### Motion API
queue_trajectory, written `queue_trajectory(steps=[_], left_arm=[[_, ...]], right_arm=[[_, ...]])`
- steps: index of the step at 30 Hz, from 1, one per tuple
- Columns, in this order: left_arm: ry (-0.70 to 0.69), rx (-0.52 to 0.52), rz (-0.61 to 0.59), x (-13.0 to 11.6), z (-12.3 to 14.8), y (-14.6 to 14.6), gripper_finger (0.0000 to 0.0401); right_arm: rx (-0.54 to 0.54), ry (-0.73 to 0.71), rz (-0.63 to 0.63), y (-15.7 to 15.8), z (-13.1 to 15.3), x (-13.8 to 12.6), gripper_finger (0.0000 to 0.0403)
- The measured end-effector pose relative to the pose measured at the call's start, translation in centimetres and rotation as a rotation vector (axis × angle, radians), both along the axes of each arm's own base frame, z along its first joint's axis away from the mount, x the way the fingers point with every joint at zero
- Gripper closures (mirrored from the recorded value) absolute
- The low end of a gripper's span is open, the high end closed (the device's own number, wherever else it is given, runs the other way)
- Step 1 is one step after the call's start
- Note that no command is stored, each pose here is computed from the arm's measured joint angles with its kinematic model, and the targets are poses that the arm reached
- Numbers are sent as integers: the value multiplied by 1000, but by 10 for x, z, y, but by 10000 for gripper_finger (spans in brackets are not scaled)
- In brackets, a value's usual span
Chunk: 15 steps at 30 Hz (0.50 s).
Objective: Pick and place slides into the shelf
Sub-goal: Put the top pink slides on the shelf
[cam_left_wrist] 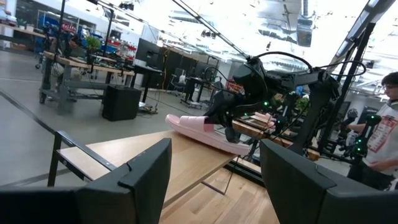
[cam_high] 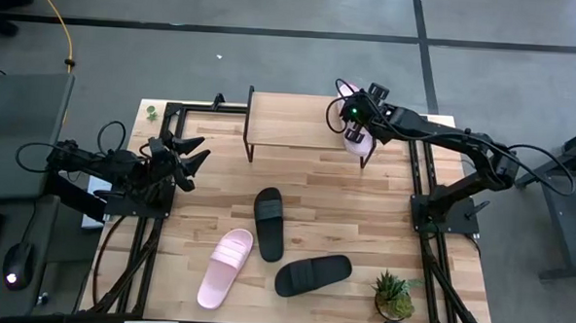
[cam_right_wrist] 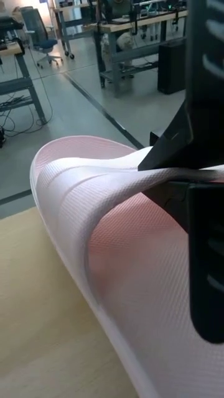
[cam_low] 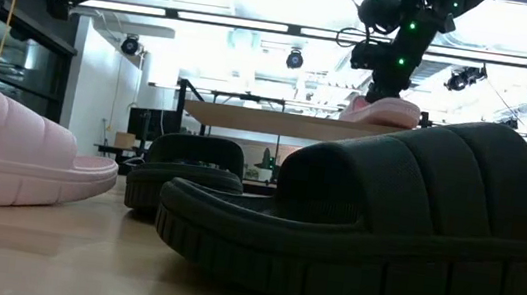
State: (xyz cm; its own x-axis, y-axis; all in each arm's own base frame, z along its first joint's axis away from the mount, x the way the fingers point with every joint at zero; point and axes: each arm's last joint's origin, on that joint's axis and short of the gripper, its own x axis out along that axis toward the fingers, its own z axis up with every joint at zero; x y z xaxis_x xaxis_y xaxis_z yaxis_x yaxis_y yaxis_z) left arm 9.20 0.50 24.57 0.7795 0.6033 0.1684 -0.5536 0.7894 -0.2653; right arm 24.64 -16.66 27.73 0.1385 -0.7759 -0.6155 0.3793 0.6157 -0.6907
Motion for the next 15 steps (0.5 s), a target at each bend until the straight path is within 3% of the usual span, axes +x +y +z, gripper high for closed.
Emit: queue_trajectory(steps=[4,15], left_arm=[[1,1,0,0,0,0,176],[1,1,0,0,0,0,176]], right_arm=[[19,0,11,1,-1,0,391],[54,-15,11,2,-3,-1,305]])
